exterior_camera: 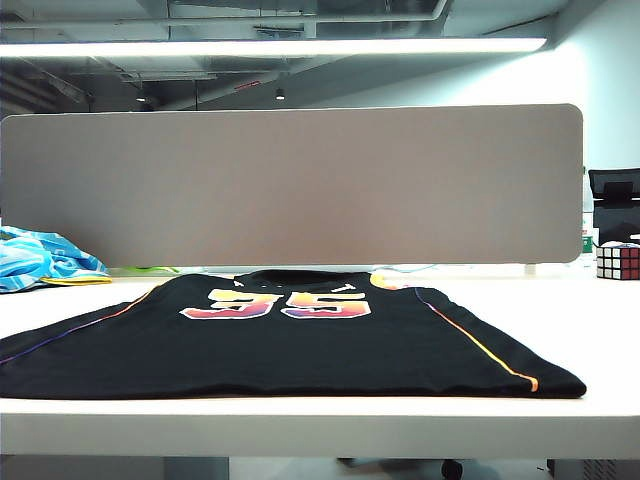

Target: Fold the bottom side of the basketball jersey horizontally towards the center, about one-third of the way, and then fold the bottom of the basketball jersey up towards the top, creating a neat rectangle.

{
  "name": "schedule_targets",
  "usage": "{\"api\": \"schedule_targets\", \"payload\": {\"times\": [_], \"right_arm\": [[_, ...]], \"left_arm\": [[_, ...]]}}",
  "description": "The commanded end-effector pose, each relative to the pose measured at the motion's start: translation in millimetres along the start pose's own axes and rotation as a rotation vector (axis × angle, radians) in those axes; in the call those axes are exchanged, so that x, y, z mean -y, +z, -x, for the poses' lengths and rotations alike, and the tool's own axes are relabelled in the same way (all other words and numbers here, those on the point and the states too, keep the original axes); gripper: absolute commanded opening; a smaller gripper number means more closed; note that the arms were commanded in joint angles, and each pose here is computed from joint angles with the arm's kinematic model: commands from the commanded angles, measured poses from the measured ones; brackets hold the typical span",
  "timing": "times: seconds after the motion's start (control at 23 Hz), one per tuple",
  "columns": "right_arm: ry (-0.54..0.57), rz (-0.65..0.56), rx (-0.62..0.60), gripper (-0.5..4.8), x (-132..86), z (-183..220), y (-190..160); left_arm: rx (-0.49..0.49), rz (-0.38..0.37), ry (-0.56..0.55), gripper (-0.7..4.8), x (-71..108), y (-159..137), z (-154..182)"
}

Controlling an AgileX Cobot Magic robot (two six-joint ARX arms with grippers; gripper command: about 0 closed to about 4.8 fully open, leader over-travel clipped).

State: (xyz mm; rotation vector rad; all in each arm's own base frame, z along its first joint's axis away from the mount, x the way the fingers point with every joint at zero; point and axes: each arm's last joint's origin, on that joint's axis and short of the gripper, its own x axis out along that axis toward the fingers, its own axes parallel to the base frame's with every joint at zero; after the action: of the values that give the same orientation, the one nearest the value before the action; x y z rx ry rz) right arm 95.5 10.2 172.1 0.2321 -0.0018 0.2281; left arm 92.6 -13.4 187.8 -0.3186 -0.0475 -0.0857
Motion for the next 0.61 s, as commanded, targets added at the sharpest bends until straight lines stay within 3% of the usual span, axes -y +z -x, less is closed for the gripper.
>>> {"api": "schedule_targets", "payload": {"times": [0.04,0.26,0.48,0.61], "right_arm": [[-0.059,-0.052,-0.027,-0.04,-4,4,22],[-0.121,-0.066,-0.132,-0.04,-10,-5,54],[-0.122,-0.111,-0.412,-0.04,-10,-35,71],[-0.068,-0.129,-0.627,-0.04,-8,-64,72]], "left_arm": [[-0.110,0.004,0.134,-0.05,3.8,21,0],[-0.248,-0.091,0.106,-0.06,16.9,48,-26],[-0.530,-0.145,0.063,-0.06,26.0,54,-69],[-0.731,-0.169,0.035,-0.06,26.1,41,-93]]}}
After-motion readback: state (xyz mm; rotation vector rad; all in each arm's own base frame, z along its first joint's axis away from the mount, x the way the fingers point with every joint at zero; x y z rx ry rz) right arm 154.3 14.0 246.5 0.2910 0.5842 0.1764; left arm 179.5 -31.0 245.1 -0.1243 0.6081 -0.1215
